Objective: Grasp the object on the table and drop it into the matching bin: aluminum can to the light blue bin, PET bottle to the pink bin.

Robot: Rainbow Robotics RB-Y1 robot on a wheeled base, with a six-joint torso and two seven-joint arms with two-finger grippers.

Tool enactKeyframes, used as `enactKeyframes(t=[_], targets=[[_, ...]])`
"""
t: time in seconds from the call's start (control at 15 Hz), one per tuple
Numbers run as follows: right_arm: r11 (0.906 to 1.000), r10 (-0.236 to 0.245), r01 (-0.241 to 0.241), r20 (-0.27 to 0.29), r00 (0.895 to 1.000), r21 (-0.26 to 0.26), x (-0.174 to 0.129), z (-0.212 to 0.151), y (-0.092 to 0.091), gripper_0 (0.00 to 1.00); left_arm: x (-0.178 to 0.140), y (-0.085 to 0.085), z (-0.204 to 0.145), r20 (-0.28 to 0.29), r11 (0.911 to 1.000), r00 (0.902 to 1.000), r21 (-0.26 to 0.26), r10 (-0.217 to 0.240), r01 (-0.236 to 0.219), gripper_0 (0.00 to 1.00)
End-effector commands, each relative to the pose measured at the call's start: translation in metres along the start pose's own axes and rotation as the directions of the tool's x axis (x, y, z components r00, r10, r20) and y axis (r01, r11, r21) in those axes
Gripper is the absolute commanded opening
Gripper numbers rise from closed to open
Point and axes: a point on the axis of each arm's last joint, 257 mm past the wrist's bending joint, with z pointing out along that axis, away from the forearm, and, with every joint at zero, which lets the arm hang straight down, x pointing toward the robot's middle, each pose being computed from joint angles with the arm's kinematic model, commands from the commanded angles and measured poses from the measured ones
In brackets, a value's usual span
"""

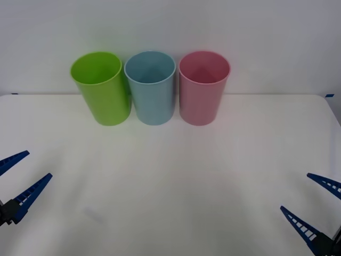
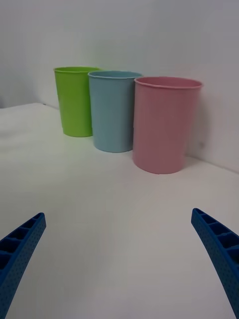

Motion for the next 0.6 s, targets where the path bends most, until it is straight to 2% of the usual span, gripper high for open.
enactKeyframes(t=[0.07,0.6], targets=[[1.0,-0.002,0.002,-0.007,1.0,0.002,0.003,-0.013,-0.004,1.0,0.0,0.0,0.0,0.0,1.0,1.0,0.0,0.0,0.0,1.0],[0.9999,0.011,-0.011,-0.029,1.0,-0.011,0.01,-0.034,0.0,1.0,0.0,0.0,0.0,0.0,1.0,1.0,0.0,0.0,0.0,1.0]])
